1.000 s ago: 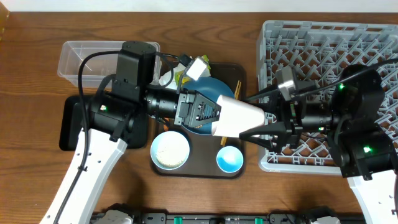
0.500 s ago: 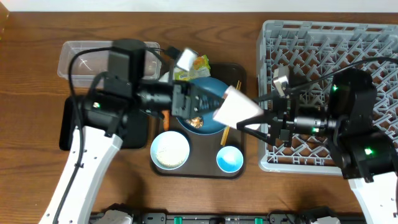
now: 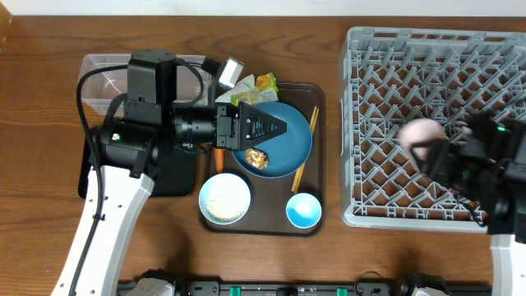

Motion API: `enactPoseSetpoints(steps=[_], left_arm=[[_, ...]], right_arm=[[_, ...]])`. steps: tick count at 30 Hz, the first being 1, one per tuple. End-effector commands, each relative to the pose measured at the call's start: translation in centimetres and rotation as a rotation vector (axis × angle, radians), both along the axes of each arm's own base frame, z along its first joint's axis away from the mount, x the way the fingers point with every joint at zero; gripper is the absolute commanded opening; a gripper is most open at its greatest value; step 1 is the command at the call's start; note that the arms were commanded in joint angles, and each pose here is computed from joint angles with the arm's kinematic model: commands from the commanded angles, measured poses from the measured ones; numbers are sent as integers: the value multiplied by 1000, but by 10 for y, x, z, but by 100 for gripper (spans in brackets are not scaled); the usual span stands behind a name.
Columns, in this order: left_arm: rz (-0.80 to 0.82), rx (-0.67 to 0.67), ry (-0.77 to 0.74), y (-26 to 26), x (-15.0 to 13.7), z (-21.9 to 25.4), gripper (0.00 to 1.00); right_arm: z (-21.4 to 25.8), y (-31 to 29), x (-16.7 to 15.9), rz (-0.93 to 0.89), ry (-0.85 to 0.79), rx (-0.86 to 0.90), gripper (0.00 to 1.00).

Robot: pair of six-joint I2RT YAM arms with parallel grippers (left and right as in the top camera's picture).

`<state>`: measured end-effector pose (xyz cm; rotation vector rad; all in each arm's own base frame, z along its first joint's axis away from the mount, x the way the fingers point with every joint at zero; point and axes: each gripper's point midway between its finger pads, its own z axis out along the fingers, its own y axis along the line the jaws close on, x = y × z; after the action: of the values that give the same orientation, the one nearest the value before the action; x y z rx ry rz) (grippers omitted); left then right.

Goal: Sort waste into correct bins and load items into the dishwasher rack
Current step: 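Lower the pink cup into the rack's lower right with right gripper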

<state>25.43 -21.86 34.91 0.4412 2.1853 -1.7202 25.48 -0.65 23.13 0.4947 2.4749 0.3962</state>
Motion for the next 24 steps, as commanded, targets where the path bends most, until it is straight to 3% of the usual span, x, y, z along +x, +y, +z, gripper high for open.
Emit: enactPoseSetpoints(steps=[1, 11, 24], left_arm=[[-8, -13, -9, 1, -3, 8, 98], [-8, -12, -6, 1, -4, 7, 98], [-6, -9, -10, 1, -3, 7, 98]], right_arm=[[-9, -56, -20, -295, 94, -60, 50], [-54, -130, -68, -579, 388, -85, 50], [-109, -140, -58, -530, 603, 17, 51]])
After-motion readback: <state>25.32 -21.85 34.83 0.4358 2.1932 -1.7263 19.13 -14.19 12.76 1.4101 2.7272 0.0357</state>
